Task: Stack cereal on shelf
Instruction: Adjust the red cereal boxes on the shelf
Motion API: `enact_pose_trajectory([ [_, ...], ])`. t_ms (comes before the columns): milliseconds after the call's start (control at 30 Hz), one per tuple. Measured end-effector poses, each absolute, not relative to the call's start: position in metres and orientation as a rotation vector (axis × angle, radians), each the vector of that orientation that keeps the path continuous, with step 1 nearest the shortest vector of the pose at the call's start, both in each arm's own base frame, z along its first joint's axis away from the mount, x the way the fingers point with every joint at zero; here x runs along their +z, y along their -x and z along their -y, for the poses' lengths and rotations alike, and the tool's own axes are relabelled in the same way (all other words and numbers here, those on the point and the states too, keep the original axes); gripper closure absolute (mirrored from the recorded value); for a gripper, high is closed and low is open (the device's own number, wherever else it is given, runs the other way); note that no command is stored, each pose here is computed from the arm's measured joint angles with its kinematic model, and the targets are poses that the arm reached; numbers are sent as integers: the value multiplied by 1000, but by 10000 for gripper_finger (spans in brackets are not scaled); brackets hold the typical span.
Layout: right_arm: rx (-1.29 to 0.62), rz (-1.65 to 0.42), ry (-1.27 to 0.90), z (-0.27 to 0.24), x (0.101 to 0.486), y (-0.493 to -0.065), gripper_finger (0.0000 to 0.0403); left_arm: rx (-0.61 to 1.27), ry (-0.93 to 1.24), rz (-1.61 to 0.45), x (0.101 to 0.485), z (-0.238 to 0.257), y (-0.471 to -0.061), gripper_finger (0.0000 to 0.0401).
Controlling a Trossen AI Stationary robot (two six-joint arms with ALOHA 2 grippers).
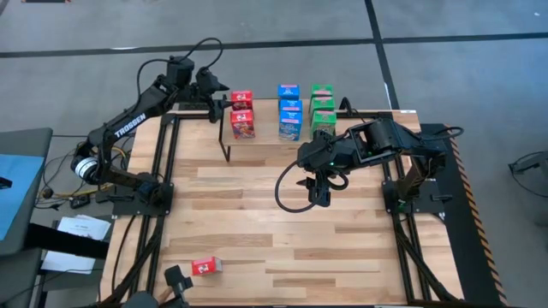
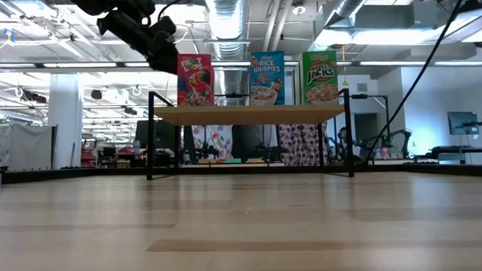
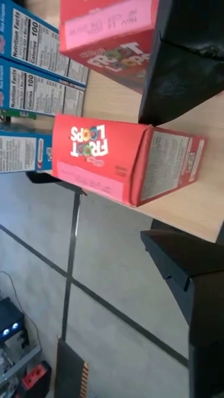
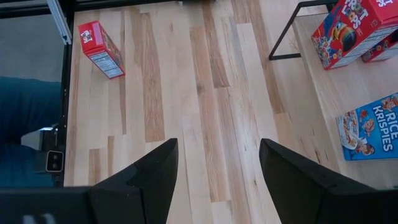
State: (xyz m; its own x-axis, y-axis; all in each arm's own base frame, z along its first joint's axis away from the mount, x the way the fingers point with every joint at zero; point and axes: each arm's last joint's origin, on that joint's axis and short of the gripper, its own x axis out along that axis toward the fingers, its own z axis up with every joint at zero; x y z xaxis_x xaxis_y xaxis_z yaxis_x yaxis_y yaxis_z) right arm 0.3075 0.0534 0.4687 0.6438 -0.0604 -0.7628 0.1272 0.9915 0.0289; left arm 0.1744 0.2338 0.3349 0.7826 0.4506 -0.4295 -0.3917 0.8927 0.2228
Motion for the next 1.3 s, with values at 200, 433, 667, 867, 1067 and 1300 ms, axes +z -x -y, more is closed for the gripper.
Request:
enact_pose_trajectory([
  [200,-107,-865,-82,-53,469,-308,152,445,-108,-488,335,-234,-174,122],
  [433,-107,-865,-83,-53,469,-308,152,449,-77,-478,335,-233,-174,122],
  [667,-107,-865,-83,-53,469,-308,152,464,-98,-442,347,-224,-168,122],
  [867,-107,-865,-82,-53,469,-308,152,438,-137,-390,363,-206,-166,122],
  [1067,-107,-865,-83,-53,469,-308,152,390,-180,-339,377,-182,-170,122],
  [1300,-107,-865,-82,-53,469,-308,152,295,-182,-378,379,-145,-183,122],
])
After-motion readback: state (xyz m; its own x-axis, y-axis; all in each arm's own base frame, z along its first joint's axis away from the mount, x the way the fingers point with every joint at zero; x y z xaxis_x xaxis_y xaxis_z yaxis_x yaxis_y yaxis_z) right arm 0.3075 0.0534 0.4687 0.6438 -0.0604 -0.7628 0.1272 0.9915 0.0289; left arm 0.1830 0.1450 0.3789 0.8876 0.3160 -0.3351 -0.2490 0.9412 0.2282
